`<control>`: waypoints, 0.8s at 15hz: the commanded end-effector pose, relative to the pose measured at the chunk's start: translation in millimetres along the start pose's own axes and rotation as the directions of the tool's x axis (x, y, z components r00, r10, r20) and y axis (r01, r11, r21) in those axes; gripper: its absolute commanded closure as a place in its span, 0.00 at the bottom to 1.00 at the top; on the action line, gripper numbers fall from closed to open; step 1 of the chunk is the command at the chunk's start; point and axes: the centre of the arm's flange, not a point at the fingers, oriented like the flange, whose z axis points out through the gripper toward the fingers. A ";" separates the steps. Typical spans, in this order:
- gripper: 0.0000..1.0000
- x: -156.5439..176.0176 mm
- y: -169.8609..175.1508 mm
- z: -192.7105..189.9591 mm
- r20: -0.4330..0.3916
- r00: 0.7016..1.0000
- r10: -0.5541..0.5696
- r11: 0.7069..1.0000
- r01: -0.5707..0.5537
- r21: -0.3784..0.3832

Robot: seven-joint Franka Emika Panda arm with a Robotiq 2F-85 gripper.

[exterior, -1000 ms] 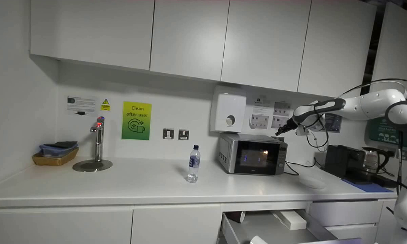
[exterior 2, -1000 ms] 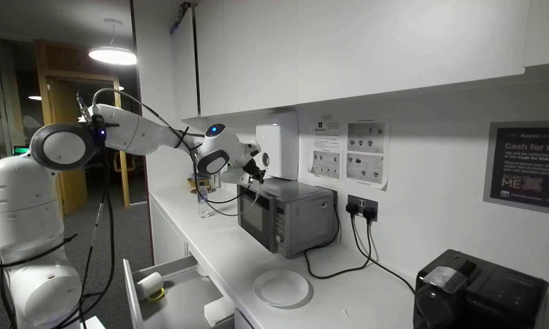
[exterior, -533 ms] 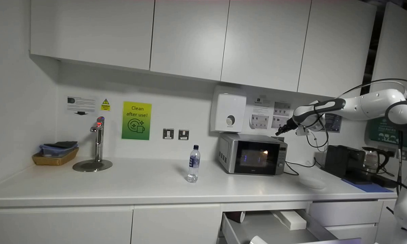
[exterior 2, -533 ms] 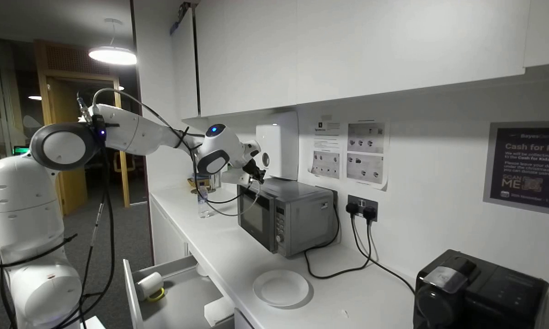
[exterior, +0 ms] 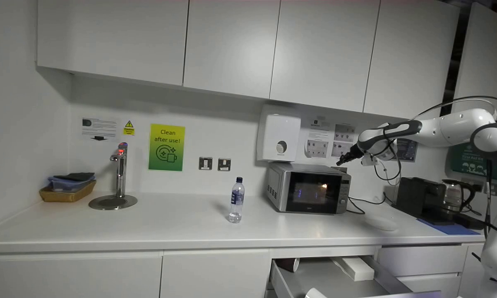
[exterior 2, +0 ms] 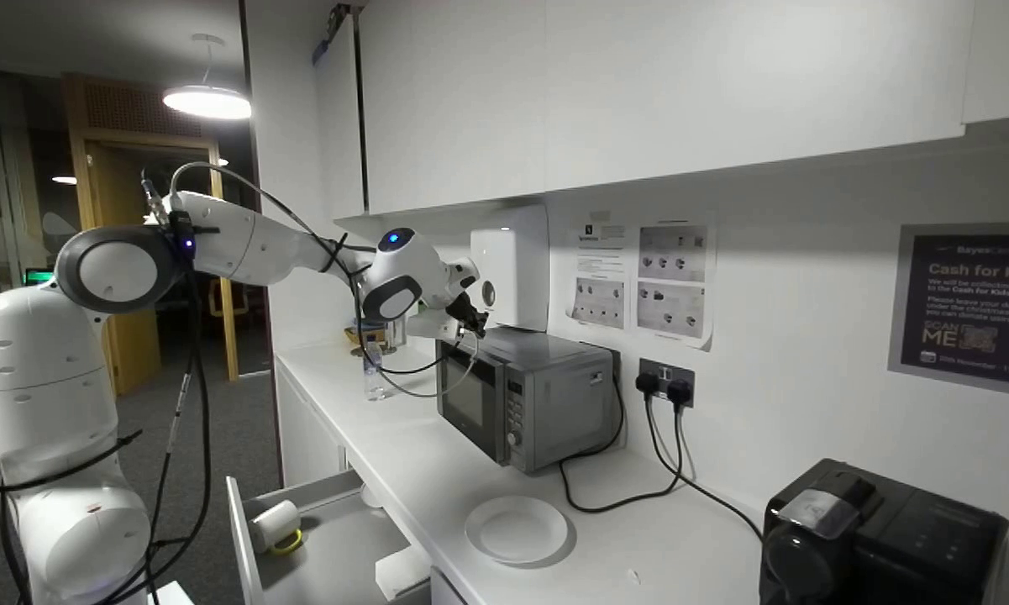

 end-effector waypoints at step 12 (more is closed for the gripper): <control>1.00 -7.8 9.6 37.8 0.027 0.999 -0.030 1.000 0.030 0.000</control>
